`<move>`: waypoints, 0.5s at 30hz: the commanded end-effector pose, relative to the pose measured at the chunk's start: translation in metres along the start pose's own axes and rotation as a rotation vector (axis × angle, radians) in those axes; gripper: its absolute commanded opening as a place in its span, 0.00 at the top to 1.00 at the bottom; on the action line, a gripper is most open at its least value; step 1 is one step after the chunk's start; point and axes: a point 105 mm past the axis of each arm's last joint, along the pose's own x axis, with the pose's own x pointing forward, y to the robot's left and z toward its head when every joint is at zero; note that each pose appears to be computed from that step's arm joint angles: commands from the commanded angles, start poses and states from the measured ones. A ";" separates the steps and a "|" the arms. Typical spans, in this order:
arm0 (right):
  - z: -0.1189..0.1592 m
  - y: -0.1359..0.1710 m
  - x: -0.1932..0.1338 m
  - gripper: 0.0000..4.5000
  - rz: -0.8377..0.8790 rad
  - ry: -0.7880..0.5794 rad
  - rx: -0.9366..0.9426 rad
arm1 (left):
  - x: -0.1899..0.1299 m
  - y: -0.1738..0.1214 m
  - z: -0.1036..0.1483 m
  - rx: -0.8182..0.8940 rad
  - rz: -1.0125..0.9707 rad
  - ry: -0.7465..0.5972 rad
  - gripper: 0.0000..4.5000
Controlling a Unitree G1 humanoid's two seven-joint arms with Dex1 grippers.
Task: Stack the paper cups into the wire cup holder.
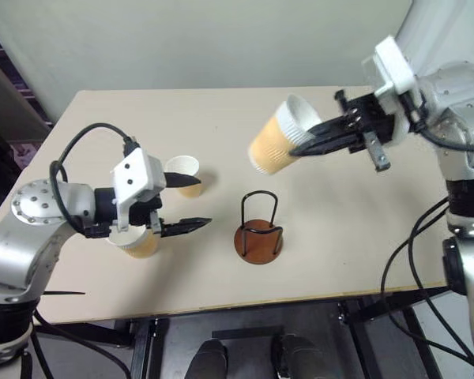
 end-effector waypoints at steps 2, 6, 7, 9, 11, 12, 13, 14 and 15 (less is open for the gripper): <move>-0.035 0.013 0.022 0.99 0.024 0.149 -0.019 | -0.011 0.001 0.007 0.035 0.018 0.002 0.08; -0.043 0.014 0.023 0.99 0.024 0.174 0.003 | -0.013 0.000 0.005 0.029 0.027 0.011 0.08; -0.045 0.014 0.023 0.99 0.028 0.181 0.004 | -0.013 0.000 0.005 0.028 0.029 0.011 0.08; -0.047 0.015 0.024 0.90 0.035 0.187 0.012 | -0.012 -0.001 0.005 0.027 0.031 0.010 0.08; -0.051 0.016 0.025 0.79 0.042 0.206 0.011 | -0.013 -0.001 0.005 0.027 0.033 0.011 0.08; -0.053 0.016 0.026 0.70 0.040 0.214 0.009 | -0.014 0.000 0.005 0.030 0.039 0.014 0.08; -0.054 0.016 0.027 0.62 0.038 0.218 0.007 | -0.016 0.002 0.005 0.034 0.047 0.017 0.08; -0.053 0.015 0.027 0.54 0.033 0.218 0.004 | -0.018 0.005 0.005 0.041 0.059 0.022 0.08; -0.052 0.015 0.028 0.45 0.029 0.217 0.002 | -0.021 0.008 0.006 0.047 0.072 0.025 0.08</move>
